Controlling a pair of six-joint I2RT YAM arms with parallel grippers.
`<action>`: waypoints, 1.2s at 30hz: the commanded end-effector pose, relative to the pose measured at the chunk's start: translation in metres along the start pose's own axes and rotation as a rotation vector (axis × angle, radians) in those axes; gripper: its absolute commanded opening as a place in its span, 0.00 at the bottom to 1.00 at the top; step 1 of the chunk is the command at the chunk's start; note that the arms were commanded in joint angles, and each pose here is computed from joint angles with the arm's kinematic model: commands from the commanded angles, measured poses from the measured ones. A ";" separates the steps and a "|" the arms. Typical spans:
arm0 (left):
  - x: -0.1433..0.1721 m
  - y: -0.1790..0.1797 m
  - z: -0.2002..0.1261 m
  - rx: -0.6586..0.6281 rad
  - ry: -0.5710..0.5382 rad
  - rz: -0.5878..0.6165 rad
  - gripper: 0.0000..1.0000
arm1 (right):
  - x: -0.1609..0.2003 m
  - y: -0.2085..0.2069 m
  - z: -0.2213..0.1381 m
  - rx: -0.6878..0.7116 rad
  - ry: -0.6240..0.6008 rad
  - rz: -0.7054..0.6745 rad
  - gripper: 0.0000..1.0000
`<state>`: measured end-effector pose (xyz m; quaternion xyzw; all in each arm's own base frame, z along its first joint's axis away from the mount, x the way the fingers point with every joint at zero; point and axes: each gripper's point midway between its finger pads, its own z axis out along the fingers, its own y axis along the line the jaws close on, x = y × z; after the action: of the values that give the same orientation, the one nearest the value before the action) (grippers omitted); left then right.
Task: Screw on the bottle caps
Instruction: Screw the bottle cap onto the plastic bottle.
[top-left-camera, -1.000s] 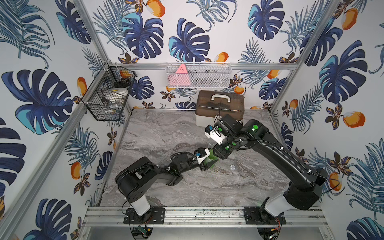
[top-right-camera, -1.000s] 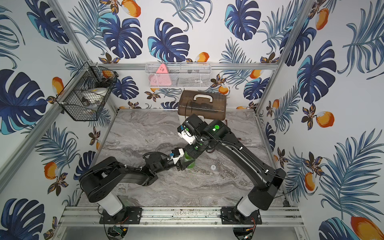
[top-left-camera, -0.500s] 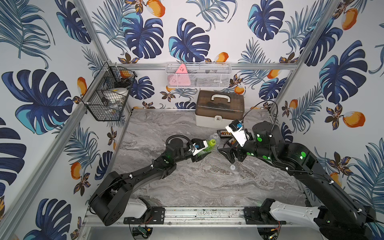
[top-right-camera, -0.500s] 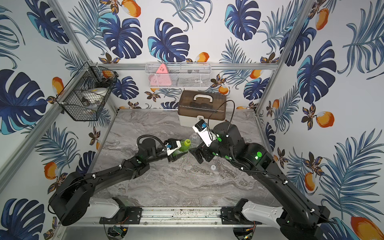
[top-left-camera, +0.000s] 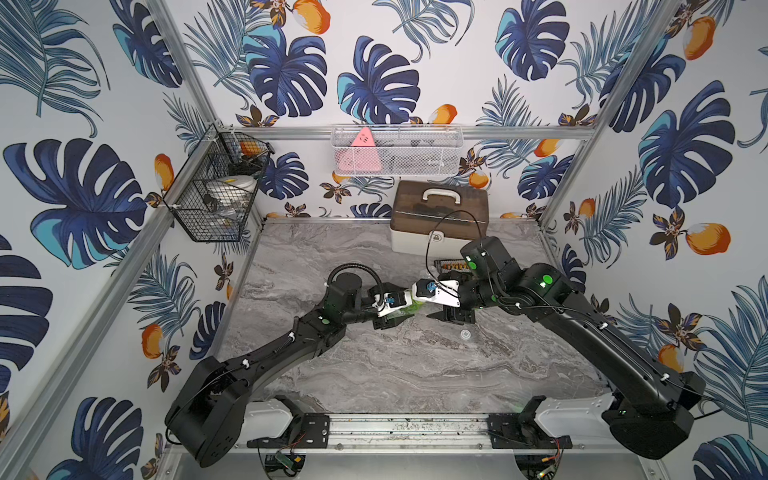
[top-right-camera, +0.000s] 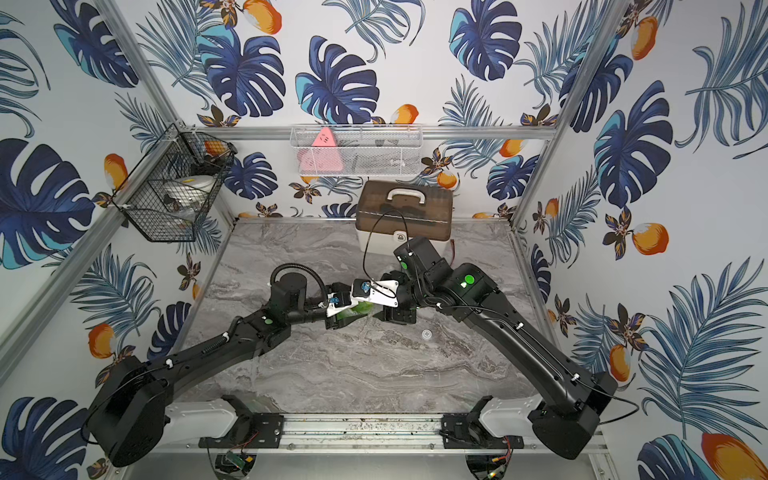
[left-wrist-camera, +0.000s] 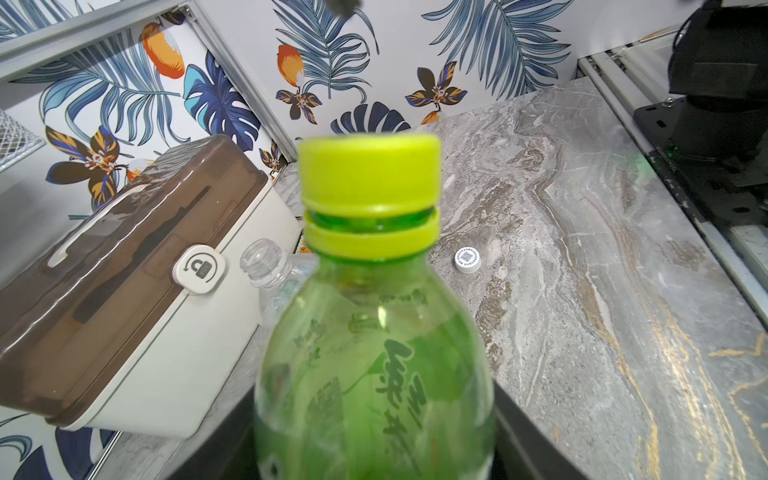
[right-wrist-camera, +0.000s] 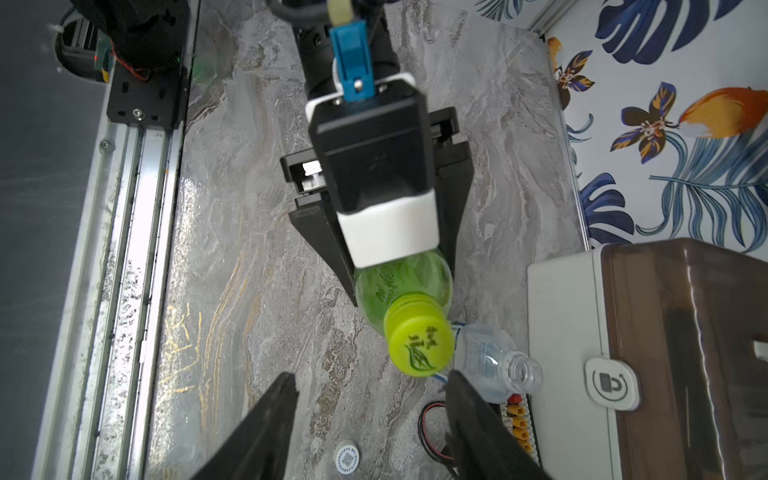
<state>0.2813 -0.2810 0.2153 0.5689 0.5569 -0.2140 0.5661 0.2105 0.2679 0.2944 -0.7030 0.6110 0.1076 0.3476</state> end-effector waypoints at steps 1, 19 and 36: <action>-0.010 -0.008 -0.002 0.049 -0.044 0.034 0.66 | -0.003 -0.003 -0.002 -0.001 -0.024 -0.090 0.61; -0.010 -0.009 0.001 0.066 -0.045 0.037 0.65 | -0.002 -0.009 0.019 0.002 -0.030 -0.101 0.44; -0.018 0.001 -0.001 0.001 -0.088 0.046 0.65 | 0.011 -0.018 0.033 0.045 0.019 0.009 0.29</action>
<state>0.2730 -0.2830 0.2048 0.5805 0.5563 -0.2340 0.5466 0.2309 0.2794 0.2699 -0.7202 0.5908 0.0897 0.3523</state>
